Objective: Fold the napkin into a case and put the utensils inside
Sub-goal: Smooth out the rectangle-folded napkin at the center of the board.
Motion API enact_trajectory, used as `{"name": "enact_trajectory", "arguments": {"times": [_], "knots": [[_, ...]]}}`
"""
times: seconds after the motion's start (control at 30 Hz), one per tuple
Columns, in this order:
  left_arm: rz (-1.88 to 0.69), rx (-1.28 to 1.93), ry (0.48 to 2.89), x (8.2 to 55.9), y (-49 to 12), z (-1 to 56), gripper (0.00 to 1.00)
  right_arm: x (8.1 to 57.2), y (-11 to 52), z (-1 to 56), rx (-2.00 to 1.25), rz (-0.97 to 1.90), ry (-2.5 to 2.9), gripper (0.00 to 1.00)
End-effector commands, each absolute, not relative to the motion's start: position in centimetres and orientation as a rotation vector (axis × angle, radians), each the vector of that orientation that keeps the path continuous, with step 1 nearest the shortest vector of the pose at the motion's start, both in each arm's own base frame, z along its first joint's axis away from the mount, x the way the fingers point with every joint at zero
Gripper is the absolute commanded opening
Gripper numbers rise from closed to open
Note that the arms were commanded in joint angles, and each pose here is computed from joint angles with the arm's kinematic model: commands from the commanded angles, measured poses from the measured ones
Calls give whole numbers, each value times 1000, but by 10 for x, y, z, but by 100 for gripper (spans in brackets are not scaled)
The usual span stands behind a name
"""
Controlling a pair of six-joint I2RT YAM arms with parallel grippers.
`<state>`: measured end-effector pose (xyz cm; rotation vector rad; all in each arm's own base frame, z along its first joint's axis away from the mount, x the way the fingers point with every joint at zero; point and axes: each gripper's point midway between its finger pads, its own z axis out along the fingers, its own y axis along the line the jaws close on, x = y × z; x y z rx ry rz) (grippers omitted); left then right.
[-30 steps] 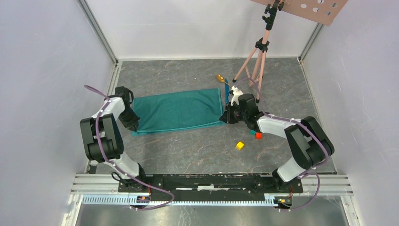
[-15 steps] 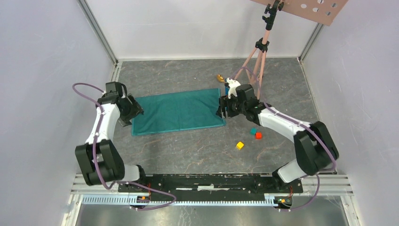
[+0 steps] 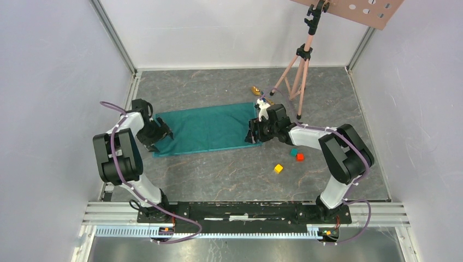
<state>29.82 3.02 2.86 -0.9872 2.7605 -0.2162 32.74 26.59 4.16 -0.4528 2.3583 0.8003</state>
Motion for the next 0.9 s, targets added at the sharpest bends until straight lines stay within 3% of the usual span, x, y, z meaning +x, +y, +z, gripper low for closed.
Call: {"name": "enact_trajectory", "arguments": {"times": [0.0, 0.17, 0.37, 0.63, 0.87], "knots": [[-38, -997, 2799, 280, 50, 21, 89, 323, 252, 30, -454, 704, 2375, 70], [33, -948, 2696, 277, 61, 58, 92, 312, 262, 55, -506, 721, 2342, 70], [-304, -872, 2462, 338, 35, 119, 100, 358, 305, 116, -491, 843, 2169, 79], [-529, -865, 2334, 431, 30, 116, 100, 428, 337, 120, -421, 908, 2108, 86], [-598, -898, 2270, 478, 35, 95, 100, 463, 327, 98, -399, 908, 2108, 88]]}}
